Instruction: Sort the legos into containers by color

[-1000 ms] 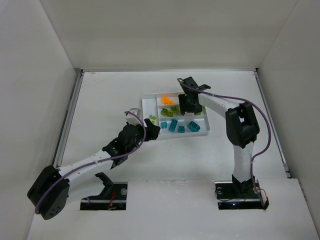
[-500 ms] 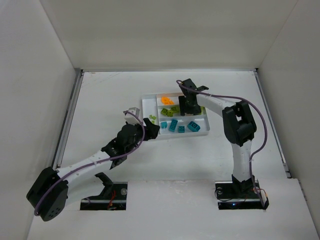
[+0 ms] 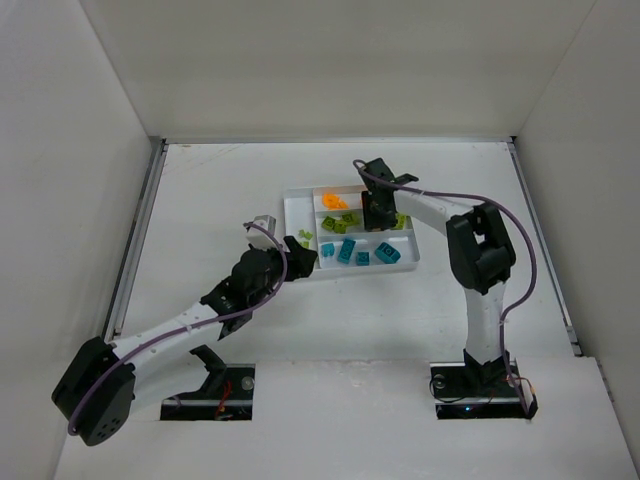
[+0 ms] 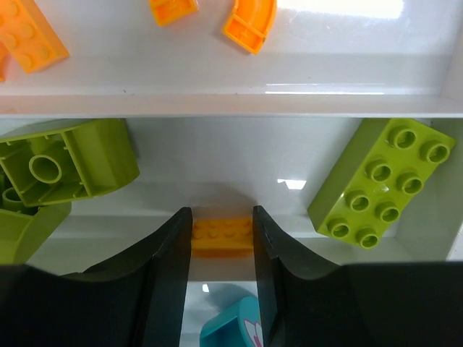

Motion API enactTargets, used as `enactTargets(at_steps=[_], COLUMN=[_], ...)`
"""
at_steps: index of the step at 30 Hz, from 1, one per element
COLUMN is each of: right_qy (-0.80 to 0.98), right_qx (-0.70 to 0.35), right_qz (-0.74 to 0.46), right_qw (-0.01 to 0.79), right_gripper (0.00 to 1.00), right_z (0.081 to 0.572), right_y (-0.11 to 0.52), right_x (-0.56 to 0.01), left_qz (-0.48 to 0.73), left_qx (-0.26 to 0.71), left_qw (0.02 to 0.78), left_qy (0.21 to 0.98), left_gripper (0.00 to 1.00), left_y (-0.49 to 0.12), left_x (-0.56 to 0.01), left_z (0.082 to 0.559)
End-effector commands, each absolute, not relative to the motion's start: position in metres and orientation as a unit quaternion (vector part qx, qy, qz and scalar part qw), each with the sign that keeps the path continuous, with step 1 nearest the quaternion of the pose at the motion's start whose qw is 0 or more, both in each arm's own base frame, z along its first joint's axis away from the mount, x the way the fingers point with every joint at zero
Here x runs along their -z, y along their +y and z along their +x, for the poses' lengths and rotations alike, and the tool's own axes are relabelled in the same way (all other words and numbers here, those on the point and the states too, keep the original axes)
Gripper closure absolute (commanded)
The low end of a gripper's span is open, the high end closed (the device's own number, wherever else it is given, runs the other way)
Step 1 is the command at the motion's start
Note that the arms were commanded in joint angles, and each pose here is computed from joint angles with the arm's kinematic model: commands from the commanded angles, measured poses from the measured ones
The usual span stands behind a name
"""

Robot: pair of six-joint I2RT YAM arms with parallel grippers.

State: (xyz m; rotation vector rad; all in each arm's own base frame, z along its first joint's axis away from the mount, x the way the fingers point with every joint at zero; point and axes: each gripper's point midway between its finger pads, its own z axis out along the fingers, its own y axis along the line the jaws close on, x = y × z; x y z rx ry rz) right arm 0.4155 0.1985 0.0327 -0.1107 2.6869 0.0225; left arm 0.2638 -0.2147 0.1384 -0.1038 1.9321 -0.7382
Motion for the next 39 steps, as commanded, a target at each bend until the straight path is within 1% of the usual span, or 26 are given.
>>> enactTargets(at_steps=[1,5,11,16,21,26,28,30,33,34,35,37,39], right_qy=[0.953,0.942,0.936,0.923,0.913,0.910,0.908,0.906,0.901,0.899,0.896,0.890,0.884], right_qx=[-0.030,-0.046,-0.054,-0.073,-0.088,-0.081,-0.083,-0.087,-0.092,-0.097,-0.103,-0.110,-0.115], right_qz=[-0.023,-0.015,-0.013,-0.001,0.029,0.057,0.060,0.060,0.065,0.066,0.066,0.066,0.068], right_qw=[0.301,0.331,0.347,0.379,0.398,0.404,0.407,0.410,0.418,0.421,0.427,0.437,0.449], right_gripper=[0.66,0.66,0.66,0.66,0.66,0.65,0.62,0.57,0.39,0.35,0.30,0.24,0.22], right_z=[0.434,0.437,0.438,0.460,0.498,0.520,0.524,0.527,0.530,0.530,0.528,0.523,0.514], right_y=[0.206,0.207,0.208,0.220,0.233,0.230,0.230,0.231,0.231,0.231,0.231,0.229,0.224], right_x=[-0.081,-0.110,-0.126,-0.146,-0.135,-0.119,-0.118,-0.117,-0.122,-0.125,-0.131,-0.140,-0.152], left_qz=[-0.048,-0.048,-0.049,-0.051,-0.051,-0.063,-0.073,-0.083,-0.097,-0.099,-0.100,-0.105,-0.118], left_qx=[0.326,0.325,0.323,0.322,0.316,0.302,0.295,0.287,0.275,0.272,0.269,0.260,0.247], left_qw=[0.527,0.526,0.525,0.524,0.522,0.530,0.536,0.542,0.551,0.552,0.553,0.552,0.553], left_qy=[0.784,0.784,0.786,0.787,0.791,0.790,0.788,0.786,0.782,0.782,0.783,0.785,0.787], left_gripper=[0.34,0.34,0.34,0.34,0.33,0.27,0.20,0.15,0.09,0.01,0.00,0.00,0.00], left_y=[-0.216,-0.216,-0.215,-0.215,-0.213,-0.203,-0.196,-0.190,-0.181,-0.179,-0.177,-0.171,-0.162], left_x=[-0.152,-0.152,-0.150,-0.149,-0.145,-0.145,-0.147,-0.148,-0.152,-0.152,-0.153,-0.151,-0.150], left_z=[0.265,0.265,0.266,0.266,0.265,0.264,0.266,0.266,0.267,0.267,0.267,0.266,0.266])
